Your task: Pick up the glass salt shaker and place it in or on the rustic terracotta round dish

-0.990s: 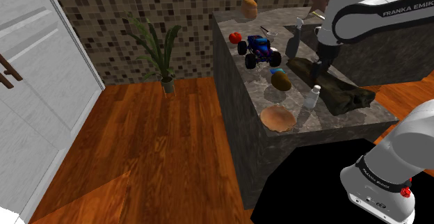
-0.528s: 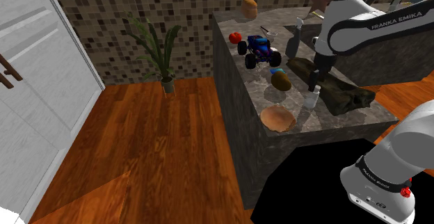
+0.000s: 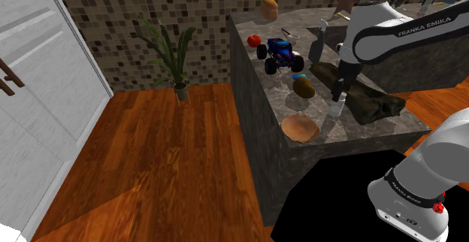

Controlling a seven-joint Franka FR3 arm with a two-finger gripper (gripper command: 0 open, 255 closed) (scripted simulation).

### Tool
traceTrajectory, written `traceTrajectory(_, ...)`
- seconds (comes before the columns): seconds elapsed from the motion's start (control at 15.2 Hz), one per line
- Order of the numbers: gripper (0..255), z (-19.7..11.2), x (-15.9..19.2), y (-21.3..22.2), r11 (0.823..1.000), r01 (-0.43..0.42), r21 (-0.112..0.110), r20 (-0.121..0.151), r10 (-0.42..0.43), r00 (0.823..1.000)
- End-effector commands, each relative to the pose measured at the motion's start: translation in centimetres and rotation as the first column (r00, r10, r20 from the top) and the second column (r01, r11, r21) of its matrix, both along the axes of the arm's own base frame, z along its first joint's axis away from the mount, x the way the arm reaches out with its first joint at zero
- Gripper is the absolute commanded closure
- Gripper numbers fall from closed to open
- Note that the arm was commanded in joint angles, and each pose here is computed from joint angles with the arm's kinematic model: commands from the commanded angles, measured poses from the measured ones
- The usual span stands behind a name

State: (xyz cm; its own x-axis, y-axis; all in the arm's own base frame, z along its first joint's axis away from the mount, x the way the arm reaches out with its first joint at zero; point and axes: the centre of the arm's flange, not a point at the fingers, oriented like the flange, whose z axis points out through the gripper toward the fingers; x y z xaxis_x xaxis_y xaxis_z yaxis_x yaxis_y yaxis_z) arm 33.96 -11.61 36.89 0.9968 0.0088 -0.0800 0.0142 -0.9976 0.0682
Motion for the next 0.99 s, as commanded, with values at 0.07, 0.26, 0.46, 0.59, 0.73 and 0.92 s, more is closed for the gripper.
traceTrajectory(0.07,255,0.0,0.0,0.0,1.000,0.000,0.000,0.000,0.000,1.000)
traceTrajectory(0.26,255,0.0,0.0,0.0,1.000,0.000,0.000,0.000,0.000,1.000)
traceTrajectory(0.46,255,0.0,0.0,0.0,1.000,0.000,0.000,0.000,0.000,1.000)
traceTrajectory(0.59,255,0.0,0.0,0.0,1.000,0.000,0.000,0.000,0.000,1.000)
traceTrajectory(0.73,255,0.5,0.0,0.0,1.000,0.000,0.000,0.000,0.000,1.000)
traceTrajectory(0.92,255,2.1,0.0,0.0,1.000,0.000,0.000,0.000,0.000,1.000)
